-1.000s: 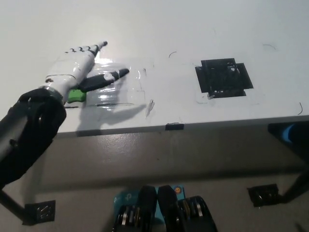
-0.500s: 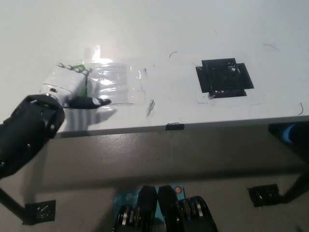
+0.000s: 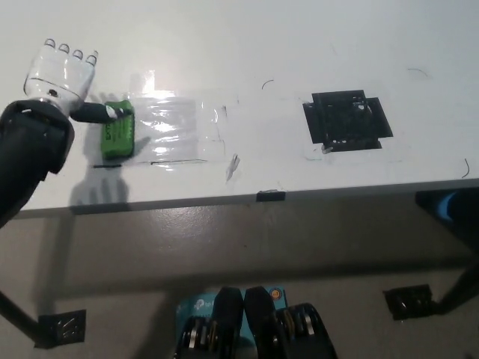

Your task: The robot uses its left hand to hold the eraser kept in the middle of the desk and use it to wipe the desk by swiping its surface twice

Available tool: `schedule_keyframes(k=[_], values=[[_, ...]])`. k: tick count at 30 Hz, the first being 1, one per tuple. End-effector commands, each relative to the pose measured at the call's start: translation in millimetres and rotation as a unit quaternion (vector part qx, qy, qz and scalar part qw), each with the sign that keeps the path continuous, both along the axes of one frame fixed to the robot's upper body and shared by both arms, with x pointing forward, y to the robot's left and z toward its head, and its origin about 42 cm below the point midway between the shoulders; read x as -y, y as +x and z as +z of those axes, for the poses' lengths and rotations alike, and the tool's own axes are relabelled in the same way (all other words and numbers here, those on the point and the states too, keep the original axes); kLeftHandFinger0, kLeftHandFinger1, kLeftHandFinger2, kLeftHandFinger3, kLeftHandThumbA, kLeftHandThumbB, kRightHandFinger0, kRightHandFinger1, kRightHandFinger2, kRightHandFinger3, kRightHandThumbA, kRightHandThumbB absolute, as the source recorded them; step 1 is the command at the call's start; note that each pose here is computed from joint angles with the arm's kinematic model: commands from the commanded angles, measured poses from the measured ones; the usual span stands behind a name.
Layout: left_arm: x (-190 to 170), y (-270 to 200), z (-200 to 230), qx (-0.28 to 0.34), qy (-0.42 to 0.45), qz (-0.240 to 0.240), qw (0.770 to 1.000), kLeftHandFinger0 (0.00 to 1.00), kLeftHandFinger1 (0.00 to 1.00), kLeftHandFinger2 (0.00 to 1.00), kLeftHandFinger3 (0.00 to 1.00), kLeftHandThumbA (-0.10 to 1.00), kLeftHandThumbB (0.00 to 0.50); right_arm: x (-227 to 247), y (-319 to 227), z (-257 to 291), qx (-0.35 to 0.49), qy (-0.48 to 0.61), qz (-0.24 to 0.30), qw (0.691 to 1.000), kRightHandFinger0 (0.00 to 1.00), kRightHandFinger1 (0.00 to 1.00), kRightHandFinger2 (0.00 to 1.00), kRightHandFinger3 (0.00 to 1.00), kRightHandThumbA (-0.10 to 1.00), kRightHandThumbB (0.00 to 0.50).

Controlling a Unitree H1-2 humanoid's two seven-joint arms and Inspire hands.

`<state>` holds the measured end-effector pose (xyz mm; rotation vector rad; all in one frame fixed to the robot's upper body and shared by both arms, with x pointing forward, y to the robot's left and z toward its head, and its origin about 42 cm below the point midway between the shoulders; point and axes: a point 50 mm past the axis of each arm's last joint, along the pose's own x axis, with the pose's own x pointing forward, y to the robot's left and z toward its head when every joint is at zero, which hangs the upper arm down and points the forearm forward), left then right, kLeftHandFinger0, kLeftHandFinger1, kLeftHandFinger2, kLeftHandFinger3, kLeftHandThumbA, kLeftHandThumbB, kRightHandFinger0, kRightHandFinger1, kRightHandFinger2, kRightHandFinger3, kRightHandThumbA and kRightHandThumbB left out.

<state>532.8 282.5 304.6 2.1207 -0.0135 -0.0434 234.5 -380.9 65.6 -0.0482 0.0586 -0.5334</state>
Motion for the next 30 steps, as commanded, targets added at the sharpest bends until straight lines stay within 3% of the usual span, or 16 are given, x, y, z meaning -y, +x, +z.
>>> schedule_keyframes(k=[1,4,8,19,27,28,30], values=[[5.5,1.0,-1.9,0.033,-0.018,-0.022,0.999,1.0,1.0,1.0,1.0,1.0,0.5,11.6,-3.0,14.2,0.038,-0.016,0.003,0.999,0.0,0.0,0.0,0.44,1.0,0.319],[14.9,-0.1,-19.2,0.014,-0.042,-0.028,0.999,1.0,1.0,1.0,1.0,1.0,0.5,10.5,-3.1,14.8,0.035,-0.009,0.0,0.999,0.0,0.0,0.0,0.44,1.0,0.31],[21.7,-3.4,-30.0,0.004,-0.052,-0.033,0.998,1.0,1.0,1.0,1.0,1.0,0.5,8.9,-2.0,14.8,0.041,-0.012,0.0,0.999,0.0,0.0,0.0,0.46,1.0,0.261],[15.4,-8.4,-43.7,-0.007,-0.097,-0.028,0.995,1.0,1.0,1.0,1.0,1.0,0.5,7.4,-1.2,14.2,0.036,-0.016,-0.001,0.999,0.0,0.0,0.0,0.46,1.0,0.2],[-4.1,-18.2,-78.7,-0.043,-0.167,0.022,0.985,1.0,1.0,1.0,1.0,1.0,0.5,2.7,1.1,12.6,0.043,-0.006,-0.001,0.999,0.0,0.0,0.0,0.42,1.0,0.156],[-8.5,-23.2,-89.3,-0.05,-0.198,0.031,0.978,1.0,1.0,1.0,1.0,1.0,0.495,3.3,2.5,13.8,0.046,-0.006,-0.001,0.999,0.0,0.0,0.0,0.42,1.0,0.181],[-12.7,-29.1,-101.3,-0.054,-0.216,0.036,0.974,1.0,1.0,1.0,1.0,1.0,0.481,3.7,4.6,15.2,0.052,-0.003,0.0,0.999,0.0,0.0,0.0,0.42,1.0,0.177]])
